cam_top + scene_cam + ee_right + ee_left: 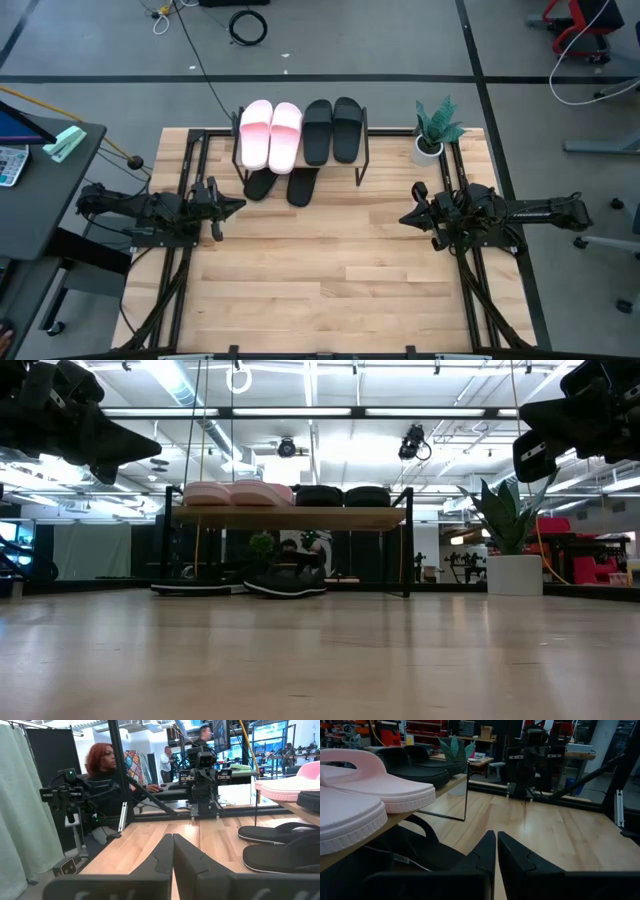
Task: Pick and place slides into the shelf
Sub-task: Return to Home Position
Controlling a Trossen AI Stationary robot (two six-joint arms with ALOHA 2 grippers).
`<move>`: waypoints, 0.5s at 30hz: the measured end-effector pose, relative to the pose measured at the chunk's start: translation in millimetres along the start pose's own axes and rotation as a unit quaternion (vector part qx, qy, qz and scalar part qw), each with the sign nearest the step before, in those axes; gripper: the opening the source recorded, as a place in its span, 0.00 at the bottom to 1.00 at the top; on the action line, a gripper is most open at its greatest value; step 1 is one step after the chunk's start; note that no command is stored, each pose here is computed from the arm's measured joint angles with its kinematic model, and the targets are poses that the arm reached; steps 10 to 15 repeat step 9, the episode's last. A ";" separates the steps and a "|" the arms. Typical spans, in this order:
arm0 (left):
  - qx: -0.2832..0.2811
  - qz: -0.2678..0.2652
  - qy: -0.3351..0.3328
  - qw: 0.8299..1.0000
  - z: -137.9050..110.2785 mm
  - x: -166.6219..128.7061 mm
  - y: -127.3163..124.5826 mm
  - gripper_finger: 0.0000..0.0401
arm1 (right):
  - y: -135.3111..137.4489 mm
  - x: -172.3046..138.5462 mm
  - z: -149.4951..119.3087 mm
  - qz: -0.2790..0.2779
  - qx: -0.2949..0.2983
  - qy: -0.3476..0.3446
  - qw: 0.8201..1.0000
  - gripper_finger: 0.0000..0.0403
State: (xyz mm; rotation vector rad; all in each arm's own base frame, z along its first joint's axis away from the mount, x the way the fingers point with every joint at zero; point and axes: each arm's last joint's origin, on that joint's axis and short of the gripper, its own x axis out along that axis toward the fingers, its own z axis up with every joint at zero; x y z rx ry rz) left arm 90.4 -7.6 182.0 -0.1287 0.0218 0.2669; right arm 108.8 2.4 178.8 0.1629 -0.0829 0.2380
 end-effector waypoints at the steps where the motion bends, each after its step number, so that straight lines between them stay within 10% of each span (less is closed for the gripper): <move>1: 0.000 0.000 0.000 1.000 0.0 0.0 0.0 0.05 | 0.0 0.0 0.0 0.000 0.000 0.000 1.000 0.03; 15: 0.000 0.000 0.000 1.000 0.0 0.0 0.0 0.07 | 0.0 0.0 0.0 0.000 0.000 0.000 1.000 0.03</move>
